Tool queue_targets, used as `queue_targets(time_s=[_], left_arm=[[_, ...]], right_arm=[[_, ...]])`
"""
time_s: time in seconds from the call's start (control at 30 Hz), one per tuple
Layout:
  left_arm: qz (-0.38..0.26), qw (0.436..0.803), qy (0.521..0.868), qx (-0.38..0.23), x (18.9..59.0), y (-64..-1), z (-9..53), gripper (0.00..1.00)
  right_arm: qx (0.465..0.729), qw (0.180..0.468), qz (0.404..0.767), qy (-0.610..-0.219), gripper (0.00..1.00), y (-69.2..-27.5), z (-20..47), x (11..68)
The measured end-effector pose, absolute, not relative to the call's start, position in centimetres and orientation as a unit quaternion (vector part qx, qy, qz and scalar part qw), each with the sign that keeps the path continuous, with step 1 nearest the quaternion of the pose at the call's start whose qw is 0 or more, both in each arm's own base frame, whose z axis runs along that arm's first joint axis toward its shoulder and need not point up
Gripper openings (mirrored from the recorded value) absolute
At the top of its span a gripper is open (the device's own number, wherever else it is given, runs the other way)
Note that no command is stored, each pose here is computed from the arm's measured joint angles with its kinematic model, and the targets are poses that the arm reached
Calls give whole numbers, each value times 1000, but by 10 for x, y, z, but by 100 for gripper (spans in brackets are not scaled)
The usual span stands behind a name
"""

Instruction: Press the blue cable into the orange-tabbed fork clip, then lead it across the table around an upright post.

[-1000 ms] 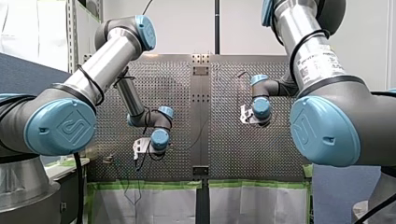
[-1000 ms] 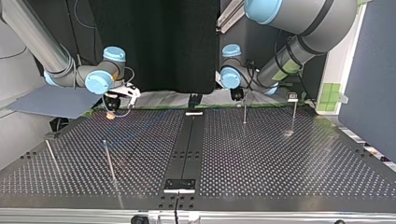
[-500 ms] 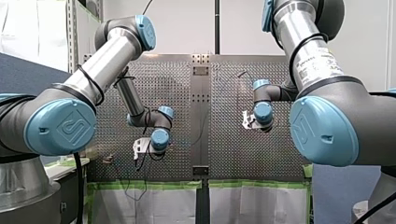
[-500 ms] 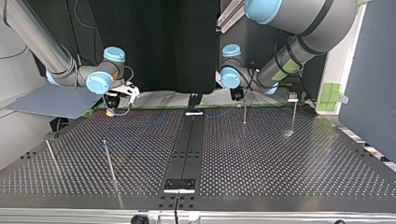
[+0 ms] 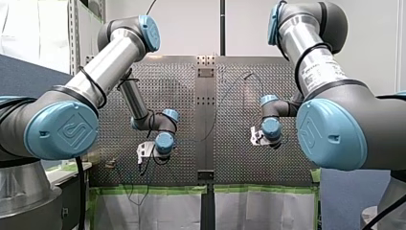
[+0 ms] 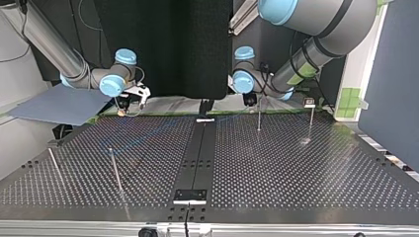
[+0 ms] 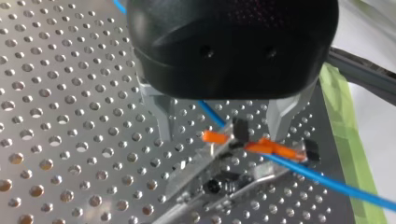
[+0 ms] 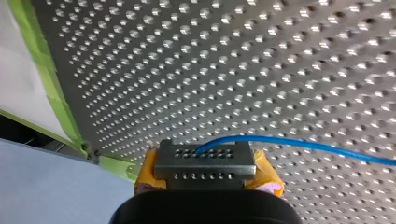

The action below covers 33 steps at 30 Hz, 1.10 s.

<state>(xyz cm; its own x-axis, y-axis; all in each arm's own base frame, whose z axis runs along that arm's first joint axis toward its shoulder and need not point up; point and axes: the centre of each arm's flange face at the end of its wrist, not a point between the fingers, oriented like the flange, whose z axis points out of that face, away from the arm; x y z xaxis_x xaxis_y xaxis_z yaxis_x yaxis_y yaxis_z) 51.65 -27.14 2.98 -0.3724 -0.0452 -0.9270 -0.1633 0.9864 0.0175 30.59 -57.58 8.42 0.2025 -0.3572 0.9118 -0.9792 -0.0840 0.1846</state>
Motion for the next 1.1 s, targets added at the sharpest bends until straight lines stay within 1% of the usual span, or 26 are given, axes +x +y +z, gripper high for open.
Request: queue_targets(time_s=[0.5, 0.7, 1.1], left_arm=[[46, 556, 828, -57, 514, -277, 30, 97], [38, 556, 829, -54, 514, -280, 30, 97], [15, 555, 830, -57, 513, -284, 30, 97]], right_arm=[[637, 422, 353, -539, 2, -578, 11, 298], [642, 414, 344, -545, 2, -572, -19, 295], [647, 409, 329, -553, 2, -565, -66, 287]])
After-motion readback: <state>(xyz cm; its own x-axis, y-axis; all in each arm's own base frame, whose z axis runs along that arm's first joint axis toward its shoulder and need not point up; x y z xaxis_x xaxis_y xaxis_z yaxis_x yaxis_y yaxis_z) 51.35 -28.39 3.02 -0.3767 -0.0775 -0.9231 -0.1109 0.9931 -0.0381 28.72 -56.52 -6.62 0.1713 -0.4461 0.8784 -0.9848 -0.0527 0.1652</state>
